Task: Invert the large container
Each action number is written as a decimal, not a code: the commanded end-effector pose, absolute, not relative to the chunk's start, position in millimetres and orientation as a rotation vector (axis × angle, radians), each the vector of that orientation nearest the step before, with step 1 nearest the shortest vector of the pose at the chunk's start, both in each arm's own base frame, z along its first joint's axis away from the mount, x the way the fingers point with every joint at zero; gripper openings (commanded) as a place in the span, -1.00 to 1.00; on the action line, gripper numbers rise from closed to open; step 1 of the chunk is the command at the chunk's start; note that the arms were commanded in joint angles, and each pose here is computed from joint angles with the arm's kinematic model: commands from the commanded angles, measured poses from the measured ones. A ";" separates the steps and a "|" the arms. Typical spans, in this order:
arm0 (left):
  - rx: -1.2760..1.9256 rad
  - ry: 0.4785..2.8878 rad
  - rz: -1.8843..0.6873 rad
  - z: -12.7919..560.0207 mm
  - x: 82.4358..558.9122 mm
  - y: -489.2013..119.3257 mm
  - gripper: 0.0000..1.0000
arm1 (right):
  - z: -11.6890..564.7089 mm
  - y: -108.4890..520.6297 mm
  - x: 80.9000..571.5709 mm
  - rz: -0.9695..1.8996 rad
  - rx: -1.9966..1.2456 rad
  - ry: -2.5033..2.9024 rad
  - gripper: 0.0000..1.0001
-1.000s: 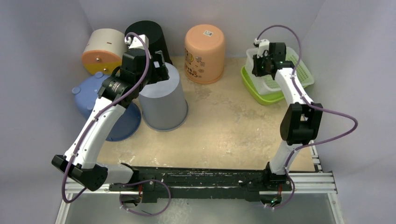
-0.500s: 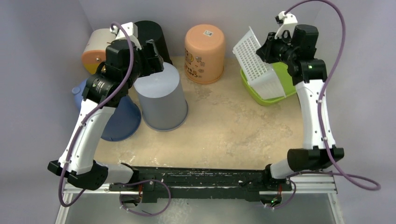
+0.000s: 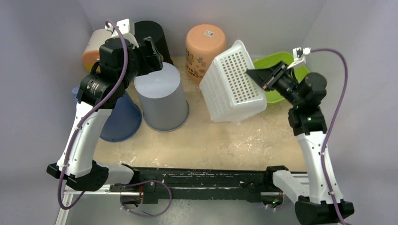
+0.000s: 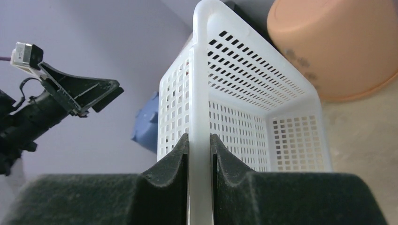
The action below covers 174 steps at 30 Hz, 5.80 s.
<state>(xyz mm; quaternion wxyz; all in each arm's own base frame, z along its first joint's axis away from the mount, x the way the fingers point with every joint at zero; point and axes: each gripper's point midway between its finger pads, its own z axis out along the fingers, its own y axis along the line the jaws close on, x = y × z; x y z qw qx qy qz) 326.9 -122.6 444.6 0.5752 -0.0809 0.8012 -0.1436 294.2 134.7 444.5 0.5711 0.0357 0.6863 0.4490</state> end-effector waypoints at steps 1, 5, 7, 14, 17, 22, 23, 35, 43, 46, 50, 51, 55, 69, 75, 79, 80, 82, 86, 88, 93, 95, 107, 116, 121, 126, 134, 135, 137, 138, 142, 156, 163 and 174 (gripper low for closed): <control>-0.187 1.825 -0.384 463.9 320.9 -124.0 0.70 | 452.0 145.1 268.9 1.352 0.218 1.453 -1.00; -0.188 1.825 -0.385 463.8 321.0 -124.1 0.70 | 419.1 142.8 255.4 1.514 0.380 1.397 -1.00; -0.188 1.828 -0.382 462.6 321.3 -124.0 0.70 | 406.6 136.8 251.3 1.537 0.465 1.372 -1.00; -0.193 1.840 -0.374 456.2 323.5 -124.3 0.70 | 329.3 119.4 247.9 1.388 0.771 1.556 -1.00; -0.199 1.839 -0.387 455.0 324.2 -126.1 0.69 | 273.9 110.9 241.2 1.236 0.883 1.718 -1.00; -0.203 1.848 -0.381 450.7 324.5 -125.7 0.69 | 178.0 102.5 223.3 1.082 1.070 1.924 -1.00; -0.204 1.852 -0.377 449.1 324.5 -125.3 0.69 | 166.0 99.3 220.9 1.061 1.113 1.926 -1.00; -0.217 1.892 -0.370 431.9 328.4 -127.9 0.69 | 119.7 61.8 237.0 0.682 1.157 2.018 -0.23; -0.225 1.904 -0.364 423.1 331.1 -128.8 0.69 | 116.6 38.0 246.7 0.452 1.116 2.072 -0.02; -0.229 1.903 -0.363 423.0 331.7 -128.5 0.69 | 123.0 34.3 249.6 0.438 1.094 2.044 -0.02; -0.228 1.908 -0.367 421.3 333.0 -130.2 0.69 | 141.4 28.9 264.3 0.387 0.962 2.034 -0.01; -0.226 1.910 -0.369 420.3 333.2 -130.8 0.69 | 152.6 27.6 272.3 0.371 0.918 2.028 0.00; -0.223 1.910 -0.361 417.8 334.2 -130.3 0.69 | 193.4 16.4 312.2 0.214 0.649 2.042 0.05; -0.235 1.865 -0.369 423.6 336.1 -128.7 0.69 | 198.2 24.6 443.2 0.010 0.000 2.265 0.13; -0.241 1.878 -0.337 417.8 336.2 -124.5 0.69 | 158.0 27.0 463.9 -0.010 -0.126 2.373 0.17; -0.241 1.893 -0.322 411.8 338.1 -124.3 0.69 | 139.8 30.8 470.9 0.009 -0.145 2.390 0.19; -0.243 1.895 -0.320 410.9 338.3 -124.0 0.69 | 134.9 30.1 471.9 0.005 -0.146 2.400 0.20; -0.245 1.901 -0.316 408.0 339.3 -124.2 0.69 | 126.0 30.0 474.1 -0.002 -0.156 2.418 0.20; -0.247 1.909 -0.310 404.2 340.6 -124.5 0.69 | 110.4 23.3 476.7 -0.052 -0.164 2.441 0.20; -0.250 1.916 -0.308 401.6 341.5 -125.0 0.69 | 103.5 18.8 477.9 -0.083 -0.167 2.450 0.20; -0.250 1.931 -0.307 395.5 344.1 -127.2 0.69 | 94.4 12.7 482.0 -0.129 -0.166 2.446 0.11; -0.249 1.936 -0.307 394.5 344.3 -127.7 0.69 | 95.3 11.7 485.1 -0.138 -0.149 2.435 0.02; -0.257 1.916 -0.317 400.9 336.3 -123.3 0.69 | 152.9 47.1 504.4 0.099 -0.200 2.322 -1.00; -0.249 1.876 -0.337 419.3 325.2 -118.4 0.69 | 374.8 116.5 493.3 0.724 0.079 1.754 -1.00; -0.239 1.877 -0.330 420.9 320.1 -115.5 0.69 | 437.6 120.0 453.8 1.034 0.290 1.390 -1.00; -0.220 1.881 -0.327 422.9 318.4 -115.7 0.69 | 433.9 108.5 438.2 1.145 0.419 1.220 -1.00; -0.203 1.889 -0.315 422.3 317.7 -115.1 0.69 | 397.3 110.7 422.2 1.368 0.449 1.052 -1.00; -0.199 1.890 -0.312 422.2 317.6 -114.9 0.69 | 394.8 110.0 419.2 1.402 0.450 1.017 -1.00; -0.199 1.893 -0.305 421.2 317.7 -114.2 0.69 | 388.3 107.4 417.6 1.439 0.462 0.968 -1.00; -0.197 1.894 -0.301 421.1 317.6 -113.6 0.69 | 385.2 106.0 418.1 1.454 0.463 0.948 -1.00; -0.195 1.904 -0.282 417.3 318.1 -111.8 0.69 | 391.3 102.2 418.9 1.512 0.419 0.843 -1.00; -0.183 1.926 -0.277 409.6 321.2 -114.7 0.69 | 297.1 54.3 430.8 1.518 0.663 0.810 -1.00; -0.183 1.942 -0.288 402.3 322.2 -117.9 0.69 | 243.7 35.0 414.1 1.401 0.796 0.917 -1.00; -0.180 1.972 -0.302 389.7 329.2 -125.7 0.69 | 172.4 -0.8 397.5 1.224 0.986 1.039 -1.00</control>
